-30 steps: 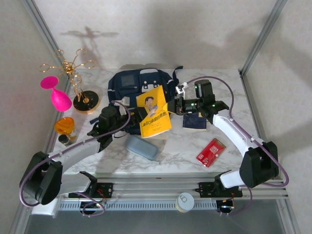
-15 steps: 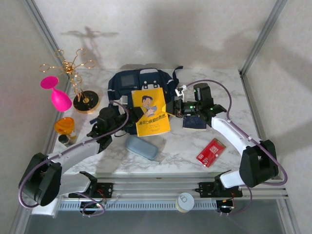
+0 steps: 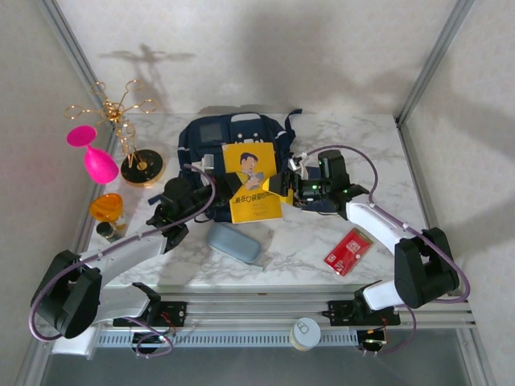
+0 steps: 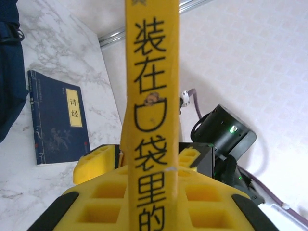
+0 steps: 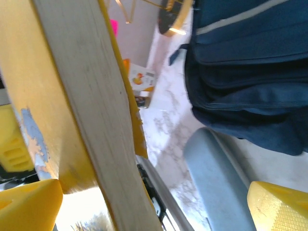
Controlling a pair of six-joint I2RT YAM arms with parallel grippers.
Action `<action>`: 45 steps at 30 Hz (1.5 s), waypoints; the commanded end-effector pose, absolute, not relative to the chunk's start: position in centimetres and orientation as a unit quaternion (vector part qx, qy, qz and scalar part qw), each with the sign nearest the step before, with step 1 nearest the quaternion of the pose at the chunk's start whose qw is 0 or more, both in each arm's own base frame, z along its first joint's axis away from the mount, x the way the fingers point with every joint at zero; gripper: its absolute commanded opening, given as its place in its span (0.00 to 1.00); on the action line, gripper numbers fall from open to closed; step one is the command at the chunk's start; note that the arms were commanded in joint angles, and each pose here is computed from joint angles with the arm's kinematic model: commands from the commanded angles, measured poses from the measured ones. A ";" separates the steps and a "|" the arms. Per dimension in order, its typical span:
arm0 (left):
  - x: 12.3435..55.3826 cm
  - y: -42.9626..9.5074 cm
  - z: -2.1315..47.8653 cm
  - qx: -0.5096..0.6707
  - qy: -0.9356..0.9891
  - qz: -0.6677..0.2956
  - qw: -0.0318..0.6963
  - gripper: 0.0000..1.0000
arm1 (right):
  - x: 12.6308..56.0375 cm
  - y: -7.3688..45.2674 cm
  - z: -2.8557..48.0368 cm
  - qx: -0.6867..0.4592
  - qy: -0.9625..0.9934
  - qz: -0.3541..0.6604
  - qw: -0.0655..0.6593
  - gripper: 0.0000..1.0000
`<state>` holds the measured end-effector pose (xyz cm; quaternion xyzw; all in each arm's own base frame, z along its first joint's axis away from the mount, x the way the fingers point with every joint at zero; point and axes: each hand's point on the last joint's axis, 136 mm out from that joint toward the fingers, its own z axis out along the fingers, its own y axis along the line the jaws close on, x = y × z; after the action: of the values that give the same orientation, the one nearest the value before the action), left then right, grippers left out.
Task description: Pack the student bag
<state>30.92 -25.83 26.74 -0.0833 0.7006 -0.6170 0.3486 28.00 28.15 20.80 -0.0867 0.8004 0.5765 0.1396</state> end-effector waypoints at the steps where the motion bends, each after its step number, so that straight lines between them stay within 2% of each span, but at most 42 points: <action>1: 31.5 -26.1 31.3 -0.068 0.663 -0.636 0.390 0.00 | 26.8 28.8 25.3 -0.134 0.747 0.629 0.169 0.94; 3: 31.9 -25.8 30.6 -0.077 0.672 -0.620 0.397 0.00 | 26.4 28.6 26.5 -0.147 0.737 0.633 0.187 0.85; 6: 32.3 -25.6 30.0 -0.085 0.678 -0.612 0.399 0.00 | 25.1 28.7 27.2 -0.153 0.708 0.670 0.165 0.68; 8: 32.7 -25.5 29.4 -0.087 0.688 -0.600 0.399 0.00 | 24.8 28.7 26.9 -0.151 0.706 0.676 0.151 0.61; 17: 32.9 -25.8 27.8 -0.064 0.715 -0.569 0.402 0.00 | 26.9 28.1 25.4 -0.120 0.757 0.620 0.167 0.12; 18: 32.9 -26.0 27.8 -0.058 0.716 -0.569 0.400 0.09 | 27.3 27.9 25.3 -0.113 0.763 0.614 0.170 0.08; 20: 32.5 -26.4 28.0 -0.036 0.718 -0.570 0.398 0.42 | 28.1 27.1 25.4 -0.099 0.769 0.606 0.178 0.01; 22: 32.4 -26.5 27.5 -0.005 0.741 -0.538 0.401 0.57 | 29.2 25.5 25.7 -0.074 0.779 0.592 0.192 0.00; 23: 32.7 -26.1 26.6 0.001 0.764 -0.503 0.404 0.61 | 30.0 24.3 25.7 -0.057 0.788 0.579 0.202 0.00; 27: 33.0 -24.6 22.9 0.058 0.835 -0.376 0.397 0.66 | 32.0 18.8 25.0 0.005 0.821 0.516 0.246 0.00; 35: 31.7 -27.4 16.1 0.242 0.892 -0.229 0.305 0.74 | 32.7 11.1 23.5 0.082 0.834 0.474 0.272 0.00; 40: 34.3 -27.2 12.0 0.261 0.916 -0.129 0.276 0.77 | 32.5 9.8 22.7 0.100 0.828 0.481 0.272 0.00; 45: 37.0 -26.9 9.9 0.252 0.925 -0.074 0.275 0.78 | 32.4 9.7 22.0 0.105 0.828 0.483 0.264 0.00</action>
<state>35.62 -28.36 9.60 0.2435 0.9239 -0.1329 0.2636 32.85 9.14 20.52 0.1418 0.8381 0.4651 0.2473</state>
